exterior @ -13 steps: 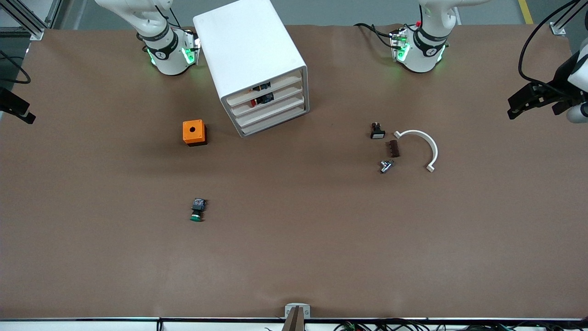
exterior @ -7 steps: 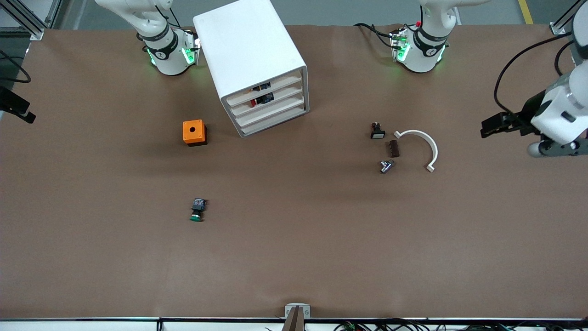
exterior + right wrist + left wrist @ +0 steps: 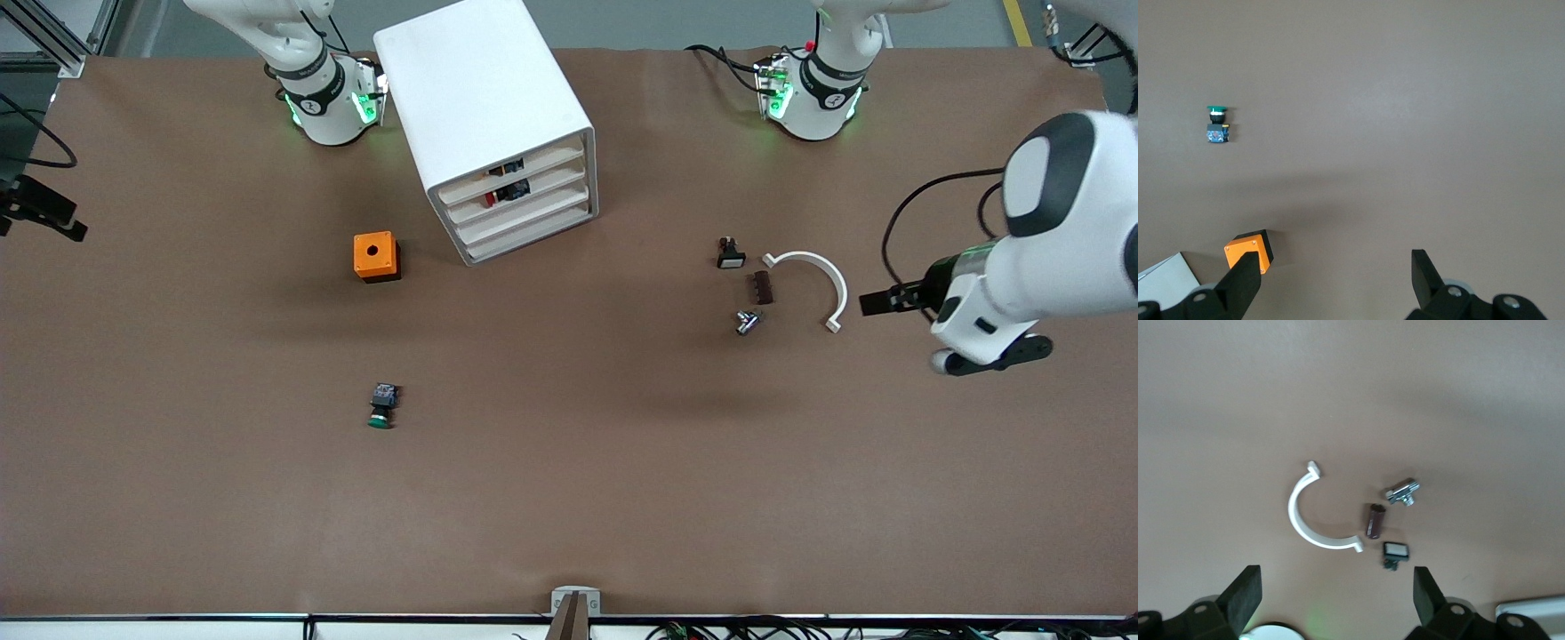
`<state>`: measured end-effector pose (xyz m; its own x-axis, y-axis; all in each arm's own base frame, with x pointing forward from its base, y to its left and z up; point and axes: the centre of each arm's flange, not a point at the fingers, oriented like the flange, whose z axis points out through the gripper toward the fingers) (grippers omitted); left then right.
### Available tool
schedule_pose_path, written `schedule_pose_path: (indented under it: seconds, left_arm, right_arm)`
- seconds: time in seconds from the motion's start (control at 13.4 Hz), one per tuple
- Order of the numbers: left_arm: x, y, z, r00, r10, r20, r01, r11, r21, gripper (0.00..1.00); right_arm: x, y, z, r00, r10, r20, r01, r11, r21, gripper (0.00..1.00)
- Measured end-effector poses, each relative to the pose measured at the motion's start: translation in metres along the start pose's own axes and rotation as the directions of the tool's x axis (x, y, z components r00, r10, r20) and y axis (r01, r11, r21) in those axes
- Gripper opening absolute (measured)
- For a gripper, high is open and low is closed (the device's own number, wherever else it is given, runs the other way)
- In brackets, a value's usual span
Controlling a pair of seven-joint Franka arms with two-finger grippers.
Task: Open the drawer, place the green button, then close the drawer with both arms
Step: 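Move the left gripper toward the cabinet while the right gripper reaches the button, then grasp the green button with the right gripper while the left gripper grips the drawer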
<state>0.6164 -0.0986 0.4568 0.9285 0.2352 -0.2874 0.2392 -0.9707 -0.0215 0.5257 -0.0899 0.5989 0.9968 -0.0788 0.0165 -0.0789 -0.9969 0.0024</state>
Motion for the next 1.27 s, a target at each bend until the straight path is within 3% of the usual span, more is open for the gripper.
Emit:
schedule_pose_path:
  seconds: [0.37,0.67,0.82,0.97,1.27]
  left_arm:
    - [0.015,0.074,0.058,0.964,-0.262,0.043,0.261,0.965,0.033,1.0]
    - [0.012,0.129,0.101,0.866,-0.492,0.089,0.489,0.87,0.056,1.0]
    - [0.009,0.149,0.118,0.796,-0.582,0.164,0.584,0.811,0.043,1.0]
    - [0.003,0.17,0.132,0.697,-0.673,0.25,0.685,0.727,0.047,1.0]
    - [-0.02,0.215,0.173,0.511,-0.797,0.321,0.799,0.578,0.164,0.98]
  right_arm:
    - [0.019,-0.063,0.079,1.0,0.006,-0.019,-0.006,1.0,0.013,1.0]
    - [0.035,-0.109,0.136,0.999,0.037,0.006,-0.037,0.998,0.041,1.0]
    - [0.044,-0.129,0.165,0.998,0.061,0.018,-0.062,0.996,0.058,1.0]
    - [0.051,-0.152,0.199,0.996,0.081,0.035,-0.084,0.994,0.074,1.0]
    - [0.057,-0.203,0.282,0.993,0.097,0.067,-0.101,0.993,0.057,1.0]
